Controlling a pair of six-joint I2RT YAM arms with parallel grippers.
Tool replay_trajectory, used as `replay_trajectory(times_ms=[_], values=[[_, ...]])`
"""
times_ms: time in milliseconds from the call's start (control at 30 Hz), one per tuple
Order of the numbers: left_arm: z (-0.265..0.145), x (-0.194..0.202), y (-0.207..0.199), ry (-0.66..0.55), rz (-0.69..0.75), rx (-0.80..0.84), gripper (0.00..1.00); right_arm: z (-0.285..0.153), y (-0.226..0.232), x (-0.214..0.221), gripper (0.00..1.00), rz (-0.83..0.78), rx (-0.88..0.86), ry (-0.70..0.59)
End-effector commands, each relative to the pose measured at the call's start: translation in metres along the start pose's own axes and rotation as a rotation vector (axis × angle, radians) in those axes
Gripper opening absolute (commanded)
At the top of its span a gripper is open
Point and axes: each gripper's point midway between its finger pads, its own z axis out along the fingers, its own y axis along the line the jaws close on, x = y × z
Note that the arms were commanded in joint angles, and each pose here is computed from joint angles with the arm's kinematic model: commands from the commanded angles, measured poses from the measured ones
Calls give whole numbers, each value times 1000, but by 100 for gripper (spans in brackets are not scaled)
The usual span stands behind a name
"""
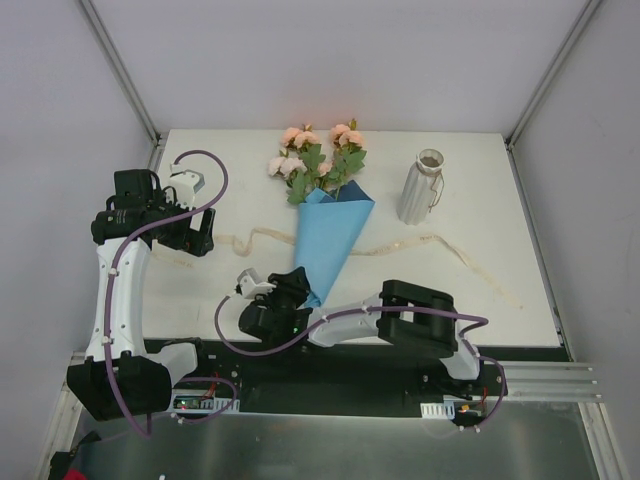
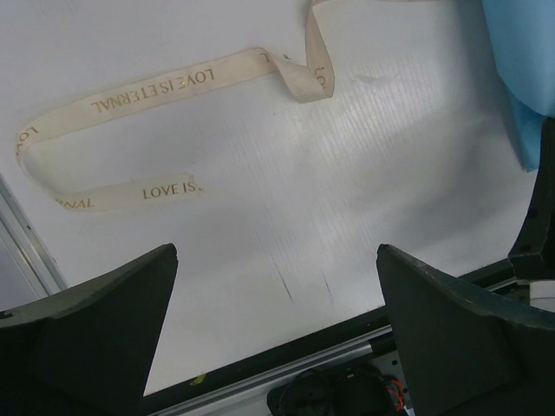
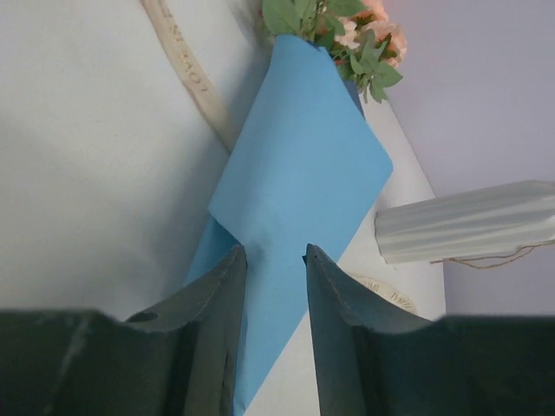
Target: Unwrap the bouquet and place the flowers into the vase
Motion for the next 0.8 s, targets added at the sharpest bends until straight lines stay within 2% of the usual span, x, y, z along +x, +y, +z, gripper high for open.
replay_trajectory(times_ms=[0,267,300,333,367,400,433,567,633,767], values=[[-5,-8,-6,-26,-4,21,99,-8,-47,-32,34,123,82,-48],[-5,-5,-7,-27,-1,19,99,-14,-83,-34,27,194,139,-58],[-6,-5,-7,-27,1,19,99,-14,-84,-29,33,189,138,-55],[-5,-4,-7,-24,-2,19,99,-15,-86,-28,42,190,132,-60],[-5,-4,-7,-26,0,21,99,-16,-87,-28,55,204,130,-60],[-5,-4,-7,-27,2,20,99,-17,-83,-22,72,152,118,-47],[-6,-5,-7,-30,3,19,99,-17,-81,-21,77,139,109,-39],[-8,-5,-9,-37,12,21,99,-20,-63,-3,83,124,52,1],[-7,-4,-10,-36,13,30,99,-21,-58,4,90,107,48,21],[-5,-3,-10,-31,15,33,99,-22,-39,4,93,69,34,38]])
